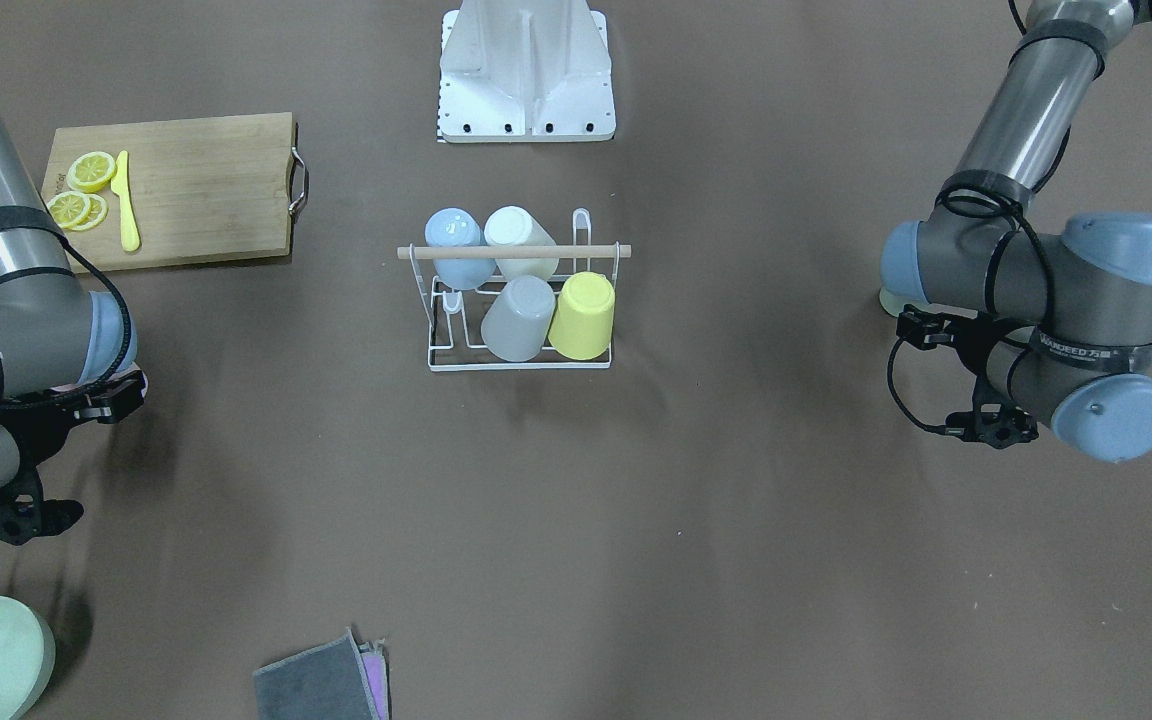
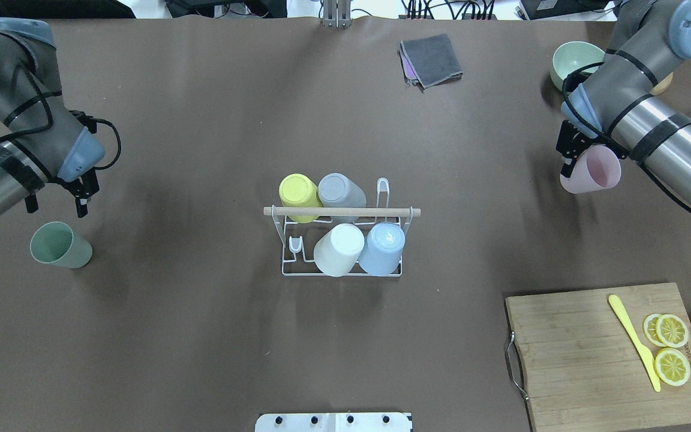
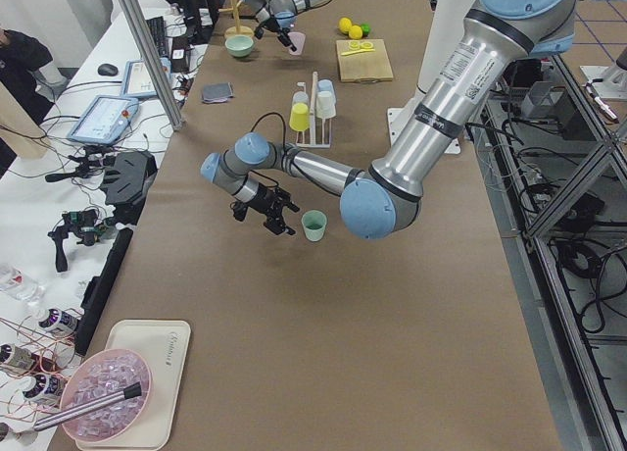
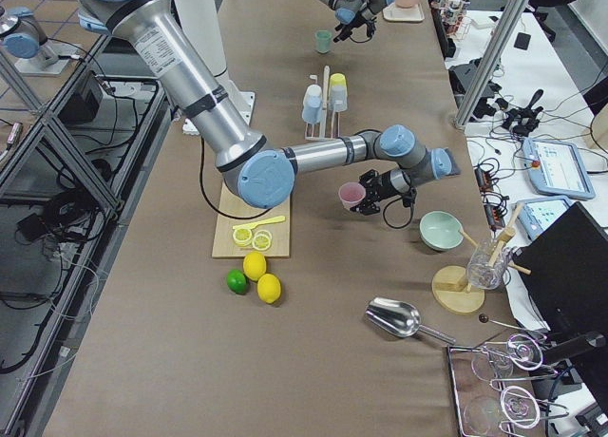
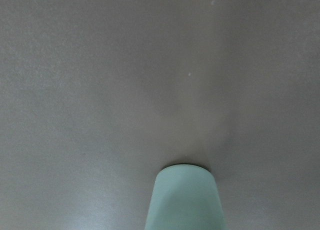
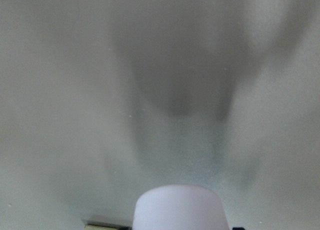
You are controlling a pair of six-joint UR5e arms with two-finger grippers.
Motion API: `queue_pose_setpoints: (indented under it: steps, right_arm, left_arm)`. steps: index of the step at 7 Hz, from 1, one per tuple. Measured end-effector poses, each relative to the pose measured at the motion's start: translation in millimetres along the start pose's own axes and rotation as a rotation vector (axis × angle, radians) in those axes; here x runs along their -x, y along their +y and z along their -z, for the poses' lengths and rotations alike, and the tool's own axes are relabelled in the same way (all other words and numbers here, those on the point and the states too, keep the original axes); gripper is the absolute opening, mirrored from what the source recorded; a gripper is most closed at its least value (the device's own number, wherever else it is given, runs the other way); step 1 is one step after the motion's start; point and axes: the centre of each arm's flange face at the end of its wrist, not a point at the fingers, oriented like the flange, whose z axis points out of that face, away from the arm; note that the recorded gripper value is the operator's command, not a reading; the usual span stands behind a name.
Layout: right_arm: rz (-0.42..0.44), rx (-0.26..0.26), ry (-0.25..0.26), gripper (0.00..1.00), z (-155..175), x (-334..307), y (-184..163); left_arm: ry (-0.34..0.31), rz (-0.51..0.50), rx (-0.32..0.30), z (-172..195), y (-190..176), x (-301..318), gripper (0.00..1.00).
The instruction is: Place cup on cup holder
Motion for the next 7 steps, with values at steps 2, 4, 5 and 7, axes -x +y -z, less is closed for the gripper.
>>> queue_pose_setpoints:
  steps: [2,4,5,7]
  right_arm:
    - [0.132,-0.123,-0.108,0.37,30,-5,13]
    - [0.309,-0.252,-0.171,0.37,51,-7,20]
    - [0.383,-0.301,-0.244,0.34,62,2,22]
    - [0.526,-0.368,-0.449,0.37,85,29,30]
  left_arm:
    - [-0.006,0.001,0.018,-16,1,1,0.95]
    - [0.005,0.008,0.024,-22,1,-3,0.95]
    - [0.008,0.011,0.032,-29,1,-4,0.95]
    - [0.001,0.021,0.061,-50,1,1,0.88]
